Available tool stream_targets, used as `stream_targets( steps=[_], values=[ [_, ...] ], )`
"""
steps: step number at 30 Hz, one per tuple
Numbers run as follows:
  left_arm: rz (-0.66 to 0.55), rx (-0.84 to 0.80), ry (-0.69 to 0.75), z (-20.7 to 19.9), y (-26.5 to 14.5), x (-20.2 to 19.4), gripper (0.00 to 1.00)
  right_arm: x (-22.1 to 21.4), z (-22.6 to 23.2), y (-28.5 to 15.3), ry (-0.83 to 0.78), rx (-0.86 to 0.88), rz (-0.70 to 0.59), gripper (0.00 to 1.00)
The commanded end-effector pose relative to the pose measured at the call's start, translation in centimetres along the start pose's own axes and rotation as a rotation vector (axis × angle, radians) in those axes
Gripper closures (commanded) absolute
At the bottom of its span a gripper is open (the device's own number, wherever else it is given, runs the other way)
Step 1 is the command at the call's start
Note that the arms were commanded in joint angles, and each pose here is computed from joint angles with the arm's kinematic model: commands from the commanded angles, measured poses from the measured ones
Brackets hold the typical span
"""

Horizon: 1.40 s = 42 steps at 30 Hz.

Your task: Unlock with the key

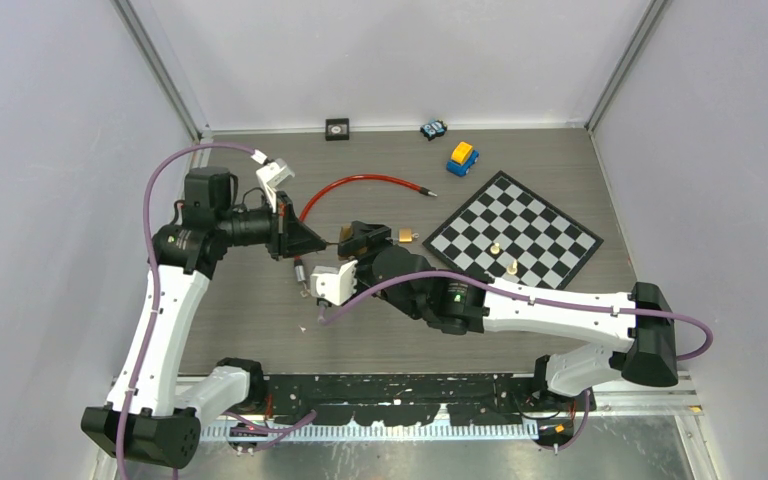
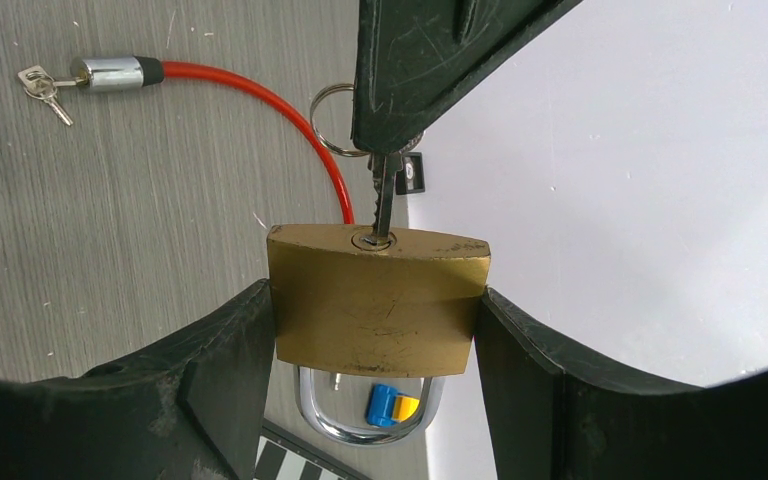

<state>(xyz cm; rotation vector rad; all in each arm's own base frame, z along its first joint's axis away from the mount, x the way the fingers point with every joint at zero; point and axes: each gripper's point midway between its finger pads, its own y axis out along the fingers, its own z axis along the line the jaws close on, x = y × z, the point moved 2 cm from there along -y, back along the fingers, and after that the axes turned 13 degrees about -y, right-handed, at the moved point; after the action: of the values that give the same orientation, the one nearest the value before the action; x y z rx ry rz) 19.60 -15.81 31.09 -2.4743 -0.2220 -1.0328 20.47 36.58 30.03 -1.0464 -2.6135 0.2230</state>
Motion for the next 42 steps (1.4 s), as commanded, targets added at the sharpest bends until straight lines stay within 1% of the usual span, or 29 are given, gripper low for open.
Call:
stream_targets(
  steps=[1,12,23,30,37,42],
  values=[
    [0.002,0.002,-0.005,-0.2,-0.1,-0.3,1.00,2.5,-8.5,-1.7,0.089,-0.273,-0.082,0.99],
    [0.002,-0.008,-0.044,0.3,0.3,-0.2,1.00,2.5,-8.9,-1.6,0.082,-0.292,-0.072,0.99],
    [-0.050,-0.013,-0.064,0.7,1.0,1.1,1.00,3.2,-8.9,-1.5,0.092,-0.281,-0.089,0.99],
    [-0.035,-0.052,-0.084,0.7,2.1,0.8,1.00,3.6,-9.1,-1.2,0.088,-0.276,-0.090,0.99],
    [-0.007,-0.032,-0.045,0.9,3.0,0.7,1.00,4.0,-8.9,-1.0,0.079,-0.245,-0.091,0.99],
    [-0.009,-0.027,-0.051,1.3,3.3,0.6,1.00,4.4,-8.9,-0.9,0.083,-0.243,-0.098,0.99]
  ],
)
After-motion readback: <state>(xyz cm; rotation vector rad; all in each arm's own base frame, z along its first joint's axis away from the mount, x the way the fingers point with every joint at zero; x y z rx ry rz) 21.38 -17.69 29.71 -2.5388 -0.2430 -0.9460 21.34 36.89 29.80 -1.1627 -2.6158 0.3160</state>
